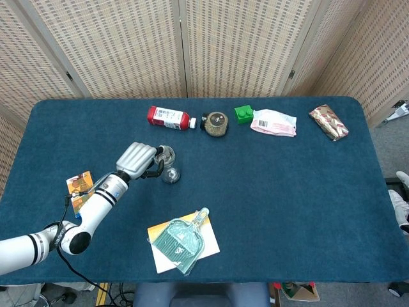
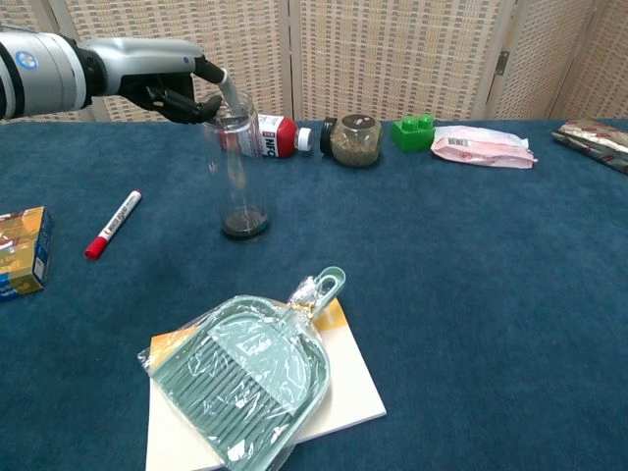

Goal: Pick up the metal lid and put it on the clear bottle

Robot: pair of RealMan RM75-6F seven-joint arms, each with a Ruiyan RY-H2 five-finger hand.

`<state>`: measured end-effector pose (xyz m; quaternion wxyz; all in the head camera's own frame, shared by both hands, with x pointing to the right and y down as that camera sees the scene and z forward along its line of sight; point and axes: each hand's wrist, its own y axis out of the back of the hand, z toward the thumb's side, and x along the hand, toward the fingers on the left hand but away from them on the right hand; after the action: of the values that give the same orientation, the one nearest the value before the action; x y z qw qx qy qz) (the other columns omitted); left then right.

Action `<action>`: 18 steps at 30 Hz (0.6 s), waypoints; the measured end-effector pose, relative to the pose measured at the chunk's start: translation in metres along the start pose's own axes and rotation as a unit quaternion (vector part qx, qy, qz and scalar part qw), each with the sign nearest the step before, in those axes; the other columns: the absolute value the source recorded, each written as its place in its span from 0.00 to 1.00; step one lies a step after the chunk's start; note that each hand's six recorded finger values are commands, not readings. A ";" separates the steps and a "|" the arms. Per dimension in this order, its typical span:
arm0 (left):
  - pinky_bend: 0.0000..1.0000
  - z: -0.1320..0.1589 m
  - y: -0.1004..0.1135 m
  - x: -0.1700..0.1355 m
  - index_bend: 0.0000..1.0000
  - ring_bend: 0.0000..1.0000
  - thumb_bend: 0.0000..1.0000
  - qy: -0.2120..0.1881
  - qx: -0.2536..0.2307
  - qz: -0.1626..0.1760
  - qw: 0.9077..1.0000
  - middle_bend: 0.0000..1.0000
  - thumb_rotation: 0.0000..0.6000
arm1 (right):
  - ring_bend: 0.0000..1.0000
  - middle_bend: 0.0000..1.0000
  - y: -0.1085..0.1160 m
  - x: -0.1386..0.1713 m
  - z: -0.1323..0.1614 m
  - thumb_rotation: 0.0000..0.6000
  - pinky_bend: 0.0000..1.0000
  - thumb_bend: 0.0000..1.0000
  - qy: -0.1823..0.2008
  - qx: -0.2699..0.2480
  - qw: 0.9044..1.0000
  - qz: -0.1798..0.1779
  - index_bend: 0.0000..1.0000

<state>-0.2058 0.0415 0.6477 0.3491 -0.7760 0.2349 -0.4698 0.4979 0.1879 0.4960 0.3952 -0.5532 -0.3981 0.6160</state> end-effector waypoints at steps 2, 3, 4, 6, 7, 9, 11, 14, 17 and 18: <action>1.00 -0.001 0.003 -0.002 0.31 1.00 0.64 0.000 0.000 0.004 1.000 1.00 0.55 | 0.18 0.26 0.000 0.000 0.000 1.00 0.32 0.44 0.000 0.000 1.000 0.000 0.17; 1.00 -0.001 0.003 -0.003 0.31 1.00 0.64 0.001 0.000 0.004 1.000 1.00 0.56 | 0.18 0.26 0.000 0.000 0.000 1.00 0.32 0.44 0.001 0.000 1.000 0.000 0.17; 1.00 -0.002 0.004 -0.004 0.31 1.00 0.64 0.001 0.001 0.005 1.000 1.00 0.55 | 0.18 0.26 0.000 0.000 0.000 1.00 0.32 0.44 0.001 0.000 1.000 0.000 0.17; 1.00 -0.002 0.005 -0.006 0.31 1.00 0.64 0.001 0.001 0.006 1.000 1.00 0.55 | 0.18 0.26 0.000 0.000 0.001 1.00 0.32 0.44 0.001 -0.001 1.000 0.000 0.17; 1.00 -0.002 0.006 -0.007 0.31 1.00 0.64 0.000 0.001 0.005 1.000 1.00 0.55 | 0.18 0.26 0.000 0.000 0.001 1.00 0.32 0.44 0.002 -0.001 1.000 0.000 0.17; 1.00 -0.002 0.005 -0.009 0.31 1.00 0.64 0.000 0.003 0.002 1.000 1.00 0.55 | 0.18 0.26 0.000 0.000 0.001 1.00 0.32 0.44 0.002 -0.001 1.000 0.000 0.17; 1.00 -0.001 0.003 -0.011 0.31 1.00 0.64 -0.002 0.005 -0.002 1.000 1.00 0.56 | 0.18 0.26 0.000 0.000 0.001 1.00 0.32 0.44 0.002 -0.001 1.000 0.000 0.17; 1.00 0.002 0.000 -0.013 0.31 1.00 0.64 -0.006 0.003 -0.007 1.000 1.00 0.56 | 0.18 0.26 0.000 0.001 0.001 1.00 0.32 0.44 0.002 -0.001 1.000 -0.001 0.17; 1.00 0.004 -0.001 -0.014 0.31 1.00 0.64 -0.009 0.005 -0.010 1.000 1.00 0.56 | 0.18 0.26 0.001 0.001 0.001 1.00 0.32 0.44 0.001 -0.001 1.000 -0.002 0.17; 1.00 0.004 -0.002 -0.014 0.31 1.00 0.64 -0.009 0.005 -0.010 1.000 1.00 0.56 | 0.18 0.26 0.001 0.001 0.001 1.00 0.32 0.44 0.001 -0.001 1.000 -0.002 0.17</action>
<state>-0.2081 0.0532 0.6399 0.3506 -0.7808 0.2210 -0.4675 0.4970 0.1888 0.4945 0.3961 -0.5534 -0.3992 0.6144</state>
